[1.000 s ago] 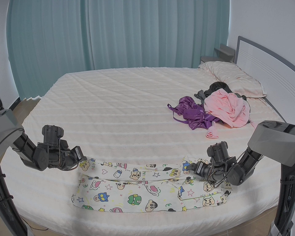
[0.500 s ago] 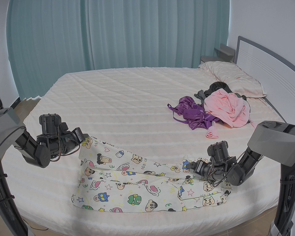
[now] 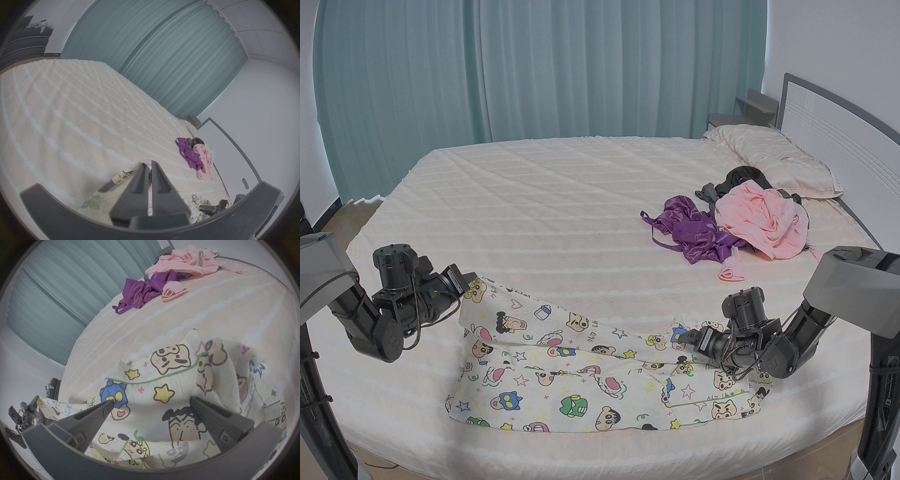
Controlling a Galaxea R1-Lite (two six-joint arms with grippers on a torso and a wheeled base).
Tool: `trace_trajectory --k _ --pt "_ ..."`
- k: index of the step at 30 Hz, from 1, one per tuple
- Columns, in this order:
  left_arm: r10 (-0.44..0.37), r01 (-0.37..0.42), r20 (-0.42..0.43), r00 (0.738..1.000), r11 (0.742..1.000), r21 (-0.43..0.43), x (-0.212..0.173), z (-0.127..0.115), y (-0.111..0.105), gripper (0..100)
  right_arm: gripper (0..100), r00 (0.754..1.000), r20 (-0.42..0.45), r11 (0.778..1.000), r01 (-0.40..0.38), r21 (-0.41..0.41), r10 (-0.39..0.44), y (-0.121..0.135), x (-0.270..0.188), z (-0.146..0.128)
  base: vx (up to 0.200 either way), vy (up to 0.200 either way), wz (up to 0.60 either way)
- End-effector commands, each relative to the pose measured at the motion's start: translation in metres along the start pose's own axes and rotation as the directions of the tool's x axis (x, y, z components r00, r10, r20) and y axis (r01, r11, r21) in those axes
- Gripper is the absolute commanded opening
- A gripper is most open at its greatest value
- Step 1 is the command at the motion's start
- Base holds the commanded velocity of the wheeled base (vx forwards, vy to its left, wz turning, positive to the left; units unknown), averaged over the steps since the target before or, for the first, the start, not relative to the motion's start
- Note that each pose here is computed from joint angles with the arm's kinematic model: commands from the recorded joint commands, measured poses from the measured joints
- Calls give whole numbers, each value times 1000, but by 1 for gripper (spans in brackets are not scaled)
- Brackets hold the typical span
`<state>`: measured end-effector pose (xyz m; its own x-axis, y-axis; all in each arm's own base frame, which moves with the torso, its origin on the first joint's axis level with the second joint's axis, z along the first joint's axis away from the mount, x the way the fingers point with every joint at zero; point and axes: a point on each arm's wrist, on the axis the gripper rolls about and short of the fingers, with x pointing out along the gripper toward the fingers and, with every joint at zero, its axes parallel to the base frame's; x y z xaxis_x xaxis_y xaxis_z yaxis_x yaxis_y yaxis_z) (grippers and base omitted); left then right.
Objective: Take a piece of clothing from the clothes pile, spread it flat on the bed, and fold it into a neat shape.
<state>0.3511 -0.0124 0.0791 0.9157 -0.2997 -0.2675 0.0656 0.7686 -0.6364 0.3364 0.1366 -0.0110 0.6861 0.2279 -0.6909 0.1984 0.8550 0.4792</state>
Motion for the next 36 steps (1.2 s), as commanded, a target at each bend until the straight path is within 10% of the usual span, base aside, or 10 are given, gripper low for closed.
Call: trace_trajectory --k 1,27,36 --pt "46 -47 -44 998 999 -17 -9 -15 13 0 100 1000 1 1000 1 18 -1 0 -1 0 0 0 0" --pt "219 -203 -242 945 975 92 -68 -74 51 0 100 990 113 994 -93 48 87 13 -61 34 0 0 0" --pt "232 -215 -275 933 972 89 -70 -86 56 0 100 996 94 998 -10 64 4 -11 -78 39 0 0 0"
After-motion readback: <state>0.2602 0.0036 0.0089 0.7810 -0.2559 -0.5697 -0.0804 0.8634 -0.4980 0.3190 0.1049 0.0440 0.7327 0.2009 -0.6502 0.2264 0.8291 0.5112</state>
